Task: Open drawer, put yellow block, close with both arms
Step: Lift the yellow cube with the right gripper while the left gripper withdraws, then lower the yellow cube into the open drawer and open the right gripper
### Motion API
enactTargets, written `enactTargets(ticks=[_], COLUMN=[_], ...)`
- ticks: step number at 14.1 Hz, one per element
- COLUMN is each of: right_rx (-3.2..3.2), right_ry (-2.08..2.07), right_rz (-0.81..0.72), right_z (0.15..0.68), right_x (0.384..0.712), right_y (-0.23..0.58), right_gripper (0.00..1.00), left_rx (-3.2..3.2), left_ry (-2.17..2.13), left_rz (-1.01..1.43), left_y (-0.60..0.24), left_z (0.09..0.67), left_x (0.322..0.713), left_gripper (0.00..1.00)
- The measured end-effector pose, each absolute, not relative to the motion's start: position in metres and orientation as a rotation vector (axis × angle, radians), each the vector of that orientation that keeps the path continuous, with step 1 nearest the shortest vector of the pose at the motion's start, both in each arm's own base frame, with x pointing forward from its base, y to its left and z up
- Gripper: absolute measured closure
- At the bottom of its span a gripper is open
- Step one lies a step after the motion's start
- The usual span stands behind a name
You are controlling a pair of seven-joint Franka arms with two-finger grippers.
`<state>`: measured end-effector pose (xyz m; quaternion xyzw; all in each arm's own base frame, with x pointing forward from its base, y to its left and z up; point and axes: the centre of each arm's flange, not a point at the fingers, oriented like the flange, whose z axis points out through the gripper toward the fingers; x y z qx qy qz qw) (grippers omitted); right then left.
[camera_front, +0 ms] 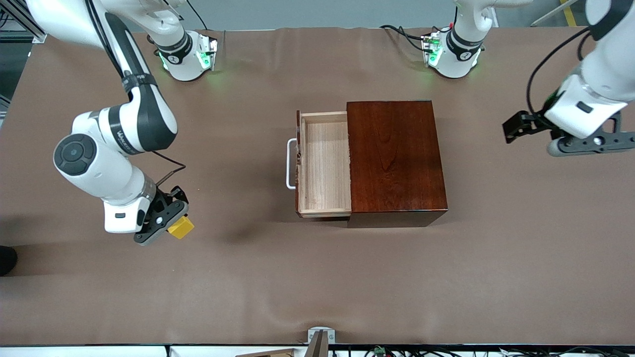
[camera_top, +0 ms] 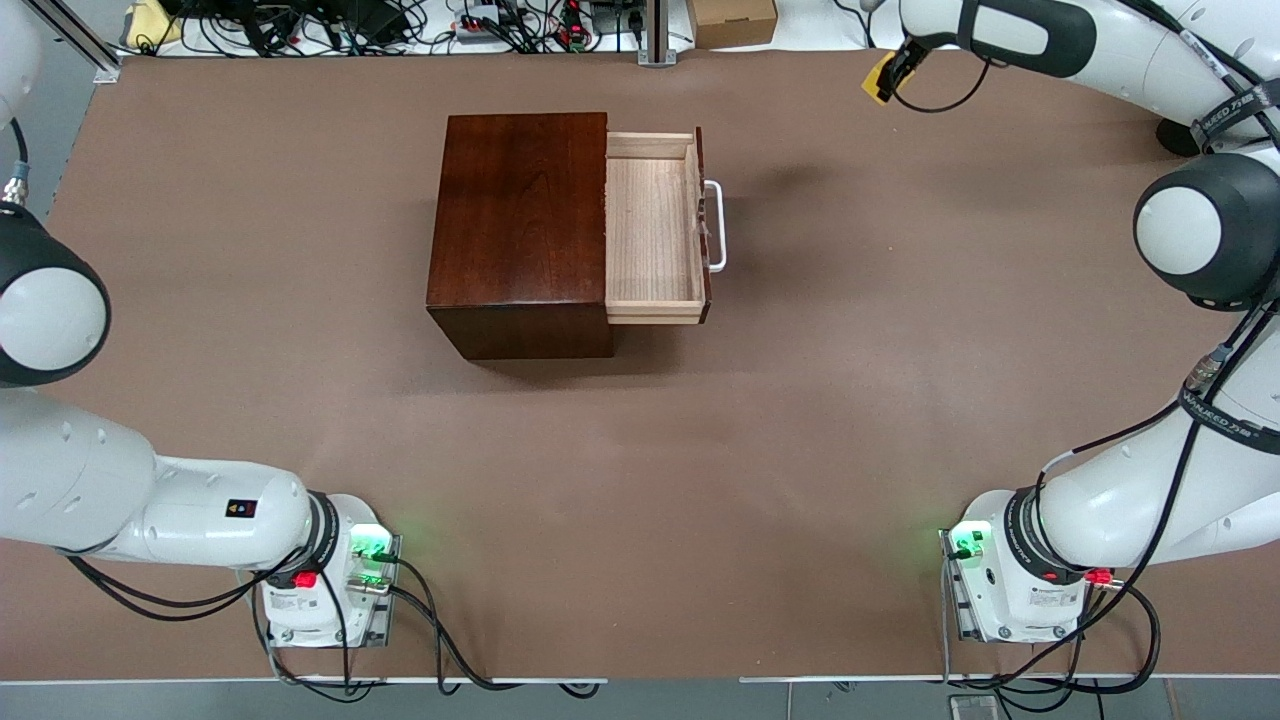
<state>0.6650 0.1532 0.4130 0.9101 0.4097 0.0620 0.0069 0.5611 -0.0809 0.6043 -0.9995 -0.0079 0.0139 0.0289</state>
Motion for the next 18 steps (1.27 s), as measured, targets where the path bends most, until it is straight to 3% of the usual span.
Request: enactTargets(ticks=[9, 18], right_rx=[2.673, 2.231], right_ry=[1.647, 2.229], right_rz=[0.184, 0.075], right_z=[0.433, 0.42], right_x=[0.65, 0.563], right_y=[0.295, 0.436], right_gripper=[0.44, 0.44], left_rx=[-3.112, -3.112], left_ry=[0.101, 0.104], left_rz=[-0.051, -0.058], left_y=[-0.062, -0.064], left_z=[0.595, 0.595], left_x=[0.573, 0.573], left_gripper=[0.0, 0.0])
